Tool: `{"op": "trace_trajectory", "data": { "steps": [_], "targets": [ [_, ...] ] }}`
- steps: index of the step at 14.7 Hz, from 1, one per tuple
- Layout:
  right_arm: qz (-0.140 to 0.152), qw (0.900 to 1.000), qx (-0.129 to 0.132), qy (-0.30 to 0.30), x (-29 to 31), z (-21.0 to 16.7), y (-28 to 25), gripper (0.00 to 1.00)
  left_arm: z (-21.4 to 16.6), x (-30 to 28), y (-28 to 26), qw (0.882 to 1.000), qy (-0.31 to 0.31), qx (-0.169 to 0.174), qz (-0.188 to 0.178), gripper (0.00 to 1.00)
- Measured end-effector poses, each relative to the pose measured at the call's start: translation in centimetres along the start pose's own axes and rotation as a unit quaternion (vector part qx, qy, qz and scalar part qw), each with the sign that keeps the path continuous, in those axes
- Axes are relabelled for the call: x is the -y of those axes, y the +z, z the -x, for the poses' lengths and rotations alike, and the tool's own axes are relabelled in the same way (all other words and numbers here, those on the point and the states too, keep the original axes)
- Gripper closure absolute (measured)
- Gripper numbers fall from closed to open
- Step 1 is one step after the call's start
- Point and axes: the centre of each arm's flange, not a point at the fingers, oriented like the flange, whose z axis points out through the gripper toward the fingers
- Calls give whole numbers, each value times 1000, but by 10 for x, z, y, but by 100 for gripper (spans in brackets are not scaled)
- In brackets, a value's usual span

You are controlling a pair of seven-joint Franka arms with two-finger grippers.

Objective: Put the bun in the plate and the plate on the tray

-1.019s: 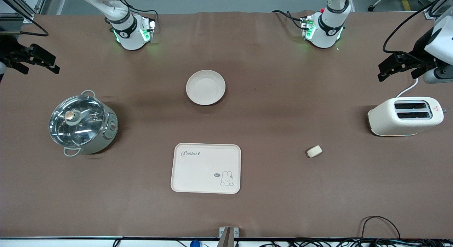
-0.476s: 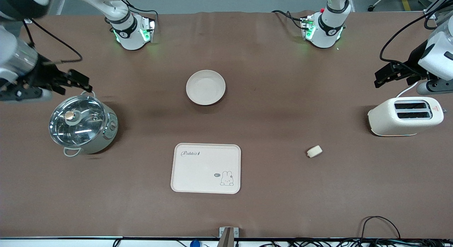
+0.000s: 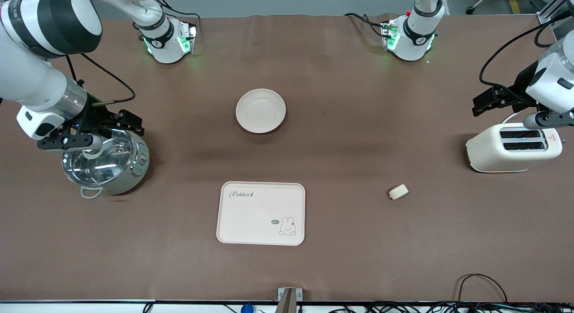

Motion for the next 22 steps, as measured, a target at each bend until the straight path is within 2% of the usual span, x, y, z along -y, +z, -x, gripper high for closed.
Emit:
{"op": "trace_trajectory", "data": {
  "steps": [6,11,13,15,18,22],
  "targets": [
    [1,1000,15,5,61,-6,44,0,-19,7,21,1000,-7,3,4,0],
    [4,1000,15,26,38,-11,37,0,-26,6,32,1000,-6,11,4,0],
    [4,999,16,47,11,-12,18,0,-28,6,37,1000,-6,15,4,0],
    [1,997,0,76,-26,-7,-15,0,-30,6,39,1000,-6,17,5,0],
    [-1,994,-24,105,-67,20,-78,0,-30,6,39,1000,-6,17,5,0],
    [32,994,-34,96,-83,44,-129,0,-30,5,38,1000,-6,16,5,0]
  ]
}}
